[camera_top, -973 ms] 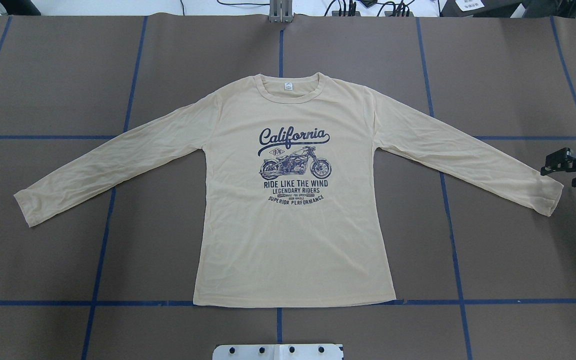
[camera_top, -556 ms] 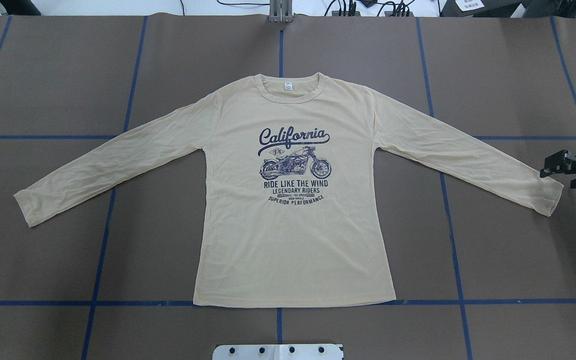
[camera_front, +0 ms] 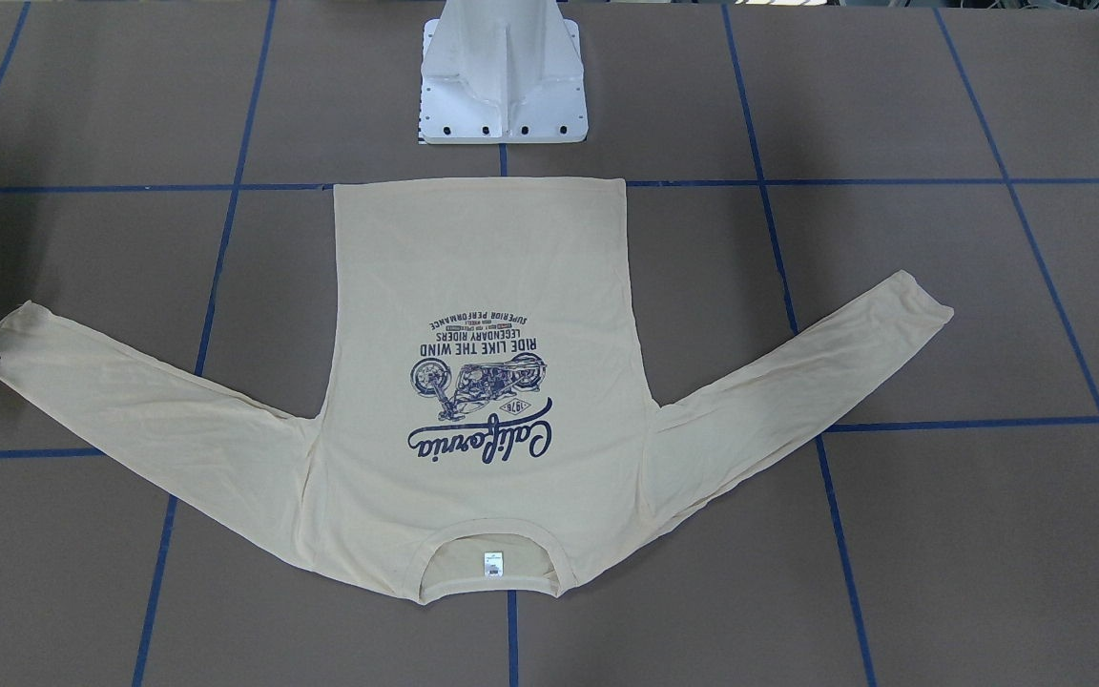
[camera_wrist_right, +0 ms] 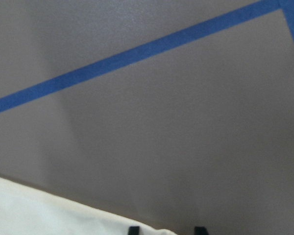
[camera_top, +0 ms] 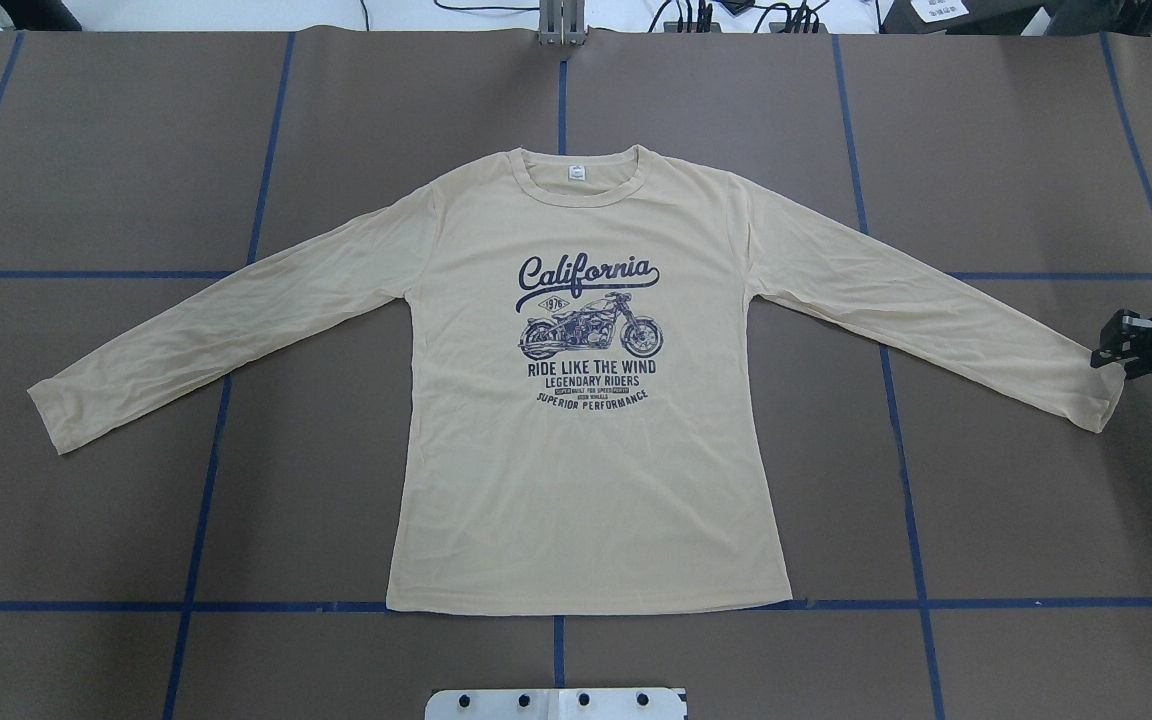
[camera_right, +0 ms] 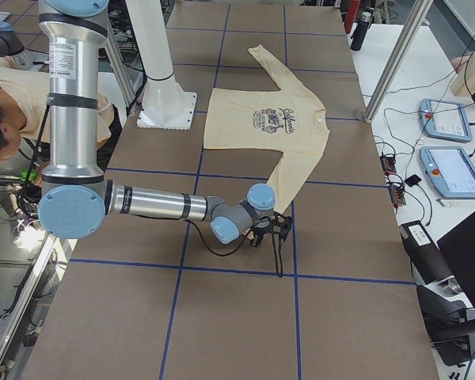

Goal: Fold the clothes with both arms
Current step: 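Move the right gripper toward the shirt's shoulder farthest from the robot, then grasp the shirt shoulder near the collar with the right gripper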

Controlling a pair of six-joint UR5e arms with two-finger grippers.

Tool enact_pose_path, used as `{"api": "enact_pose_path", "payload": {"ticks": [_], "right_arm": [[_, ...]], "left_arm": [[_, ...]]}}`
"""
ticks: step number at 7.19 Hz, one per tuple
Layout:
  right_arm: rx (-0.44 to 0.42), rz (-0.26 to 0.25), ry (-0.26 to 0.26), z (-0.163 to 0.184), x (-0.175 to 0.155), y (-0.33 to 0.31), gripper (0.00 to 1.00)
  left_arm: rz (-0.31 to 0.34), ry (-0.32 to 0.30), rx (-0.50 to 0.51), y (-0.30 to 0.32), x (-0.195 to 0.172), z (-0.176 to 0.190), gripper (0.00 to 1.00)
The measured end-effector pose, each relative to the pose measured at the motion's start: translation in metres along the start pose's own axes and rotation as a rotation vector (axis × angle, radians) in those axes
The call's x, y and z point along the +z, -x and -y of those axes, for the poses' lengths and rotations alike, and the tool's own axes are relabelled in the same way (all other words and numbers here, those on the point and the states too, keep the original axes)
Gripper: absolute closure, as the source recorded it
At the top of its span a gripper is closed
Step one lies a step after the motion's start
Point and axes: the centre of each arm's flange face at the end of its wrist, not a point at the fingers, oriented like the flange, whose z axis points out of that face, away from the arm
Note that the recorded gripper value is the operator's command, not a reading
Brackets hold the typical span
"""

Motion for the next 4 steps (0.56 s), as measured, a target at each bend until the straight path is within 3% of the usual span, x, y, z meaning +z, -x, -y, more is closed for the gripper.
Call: {"api": "enact_pose_path", "payload": {"ticks": [4], "right_arm": [[-0.017,0.042,-0.017,-0.007,-0.024,0.022,1.0]], "left_arm": [[0.0,-0.003,0.002,-0.001,-0.001,0.001,0.0]]}}
